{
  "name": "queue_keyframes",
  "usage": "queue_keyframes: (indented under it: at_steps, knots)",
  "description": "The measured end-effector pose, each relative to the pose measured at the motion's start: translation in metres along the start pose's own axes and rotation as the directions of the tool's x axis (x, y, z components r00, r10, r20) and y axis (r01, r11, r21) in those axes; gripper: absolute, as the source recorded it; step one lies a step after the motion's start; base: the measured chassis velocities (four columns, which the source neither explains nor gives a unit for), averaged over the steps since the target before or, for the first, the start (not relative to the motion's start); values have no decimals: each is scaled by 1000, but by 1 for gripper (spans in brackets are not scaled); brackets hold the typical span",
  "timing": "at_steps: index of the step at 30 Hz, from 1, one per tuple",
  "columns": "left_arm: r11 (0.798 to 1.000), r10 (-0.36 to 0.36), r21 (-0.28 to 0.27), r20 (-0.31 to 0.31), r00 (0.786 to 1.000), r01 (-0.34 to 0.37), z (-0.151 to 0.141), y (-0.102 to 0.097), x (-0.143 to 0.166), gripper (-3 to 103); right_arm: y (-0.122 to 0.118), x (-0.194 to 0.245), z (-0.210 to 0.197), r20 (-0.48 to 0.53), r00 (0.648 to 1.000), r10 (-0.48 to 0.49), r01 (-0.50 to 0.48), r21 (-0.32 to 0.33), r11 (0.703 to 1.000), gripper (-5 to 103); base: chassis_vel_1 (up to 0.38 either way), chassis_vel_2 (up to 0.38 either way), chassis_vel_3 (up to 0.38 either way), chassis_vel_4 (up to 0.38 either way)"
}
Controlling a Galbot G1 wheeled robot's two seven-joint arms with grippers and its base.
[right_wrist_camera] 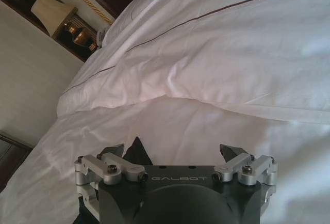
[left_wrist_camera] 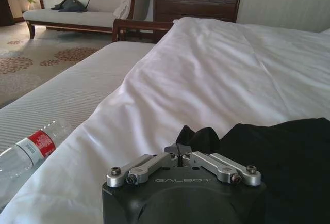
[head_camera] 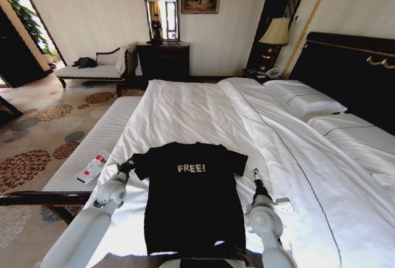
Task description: Fold the clothes on the bed.
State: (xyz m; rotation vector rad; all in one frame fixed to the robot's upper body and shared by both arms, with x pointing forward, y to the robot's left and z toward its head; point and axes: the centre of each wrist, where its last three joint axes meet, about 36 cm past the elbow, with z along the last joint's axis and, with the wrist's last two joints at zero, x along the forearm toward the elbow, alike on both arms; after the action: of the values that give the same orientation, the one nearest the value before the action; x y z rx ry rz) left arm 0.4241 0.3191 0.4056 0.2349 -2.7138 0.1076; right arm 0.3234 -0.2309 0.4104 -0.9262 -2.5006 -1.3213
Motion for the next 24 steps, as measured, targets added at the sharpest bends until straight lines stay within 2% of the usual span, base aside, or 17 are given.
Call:
queue_keyframes:
  at_steps: [7,9,11,13,14,17,18,19,22,23,24]
  knots:
    - [998,-63,-34,-28,998,62,17,13,3,-2,0,2,1,4,1000,2,-2,3,1000,100,0,0,0,0]
    - [996,-85,-39,-41,996,83,23,19,6,8,0,3,3,3,1000,3,-3,3,1000,100,0,0,0,0]
    - [995,-90,-38,-44,995,89,24,21,7,8,1,3,3,3,1000,3,-3,3,1000,100,0,0,0,0]
    - [994,-109,-25,-53,993,108,27,30,12,20,1,3,5,1,1000,6,-6,5,1000,100,0,0,0,0]
    - [994,-109,-25,-53,993,108,27,30,12,20,1,3,5,1,1000,6,-6,5,1000,100,0,0,0,0]
    - [991,-125,35,-25,992,126,13,43,19,35,0,2,7,-3,1000,9,-9,7,1000,100,0,0,0,0]
    - [991,-125,35,-25,992,126,13,43,19,35,0,2,7,-3,1000,9,-9,7,1000,100,0,0,0,0]
    - [991,-124,51,-15,992,124,8,45,20,41,0,1,8,-3,1000,10,-10,9,1000,100,0,0,0,0]
    - [983,-71,174,92,993,54,-40,49,31,57,2,-9,8,-5,1000,10,-10,10,1000,100,0,0,0,0]
    - [983,-71,174,92,993,54,-40,49,31,57,2,-9,8,-5,1000,10,-10,10,1000,100,0,0,0,0]
    - [978,-49,208,130,990,21,-55,50,37,57,2,-13,7,-9,1000,10,-10,11,1000,100,0,0,0,0]
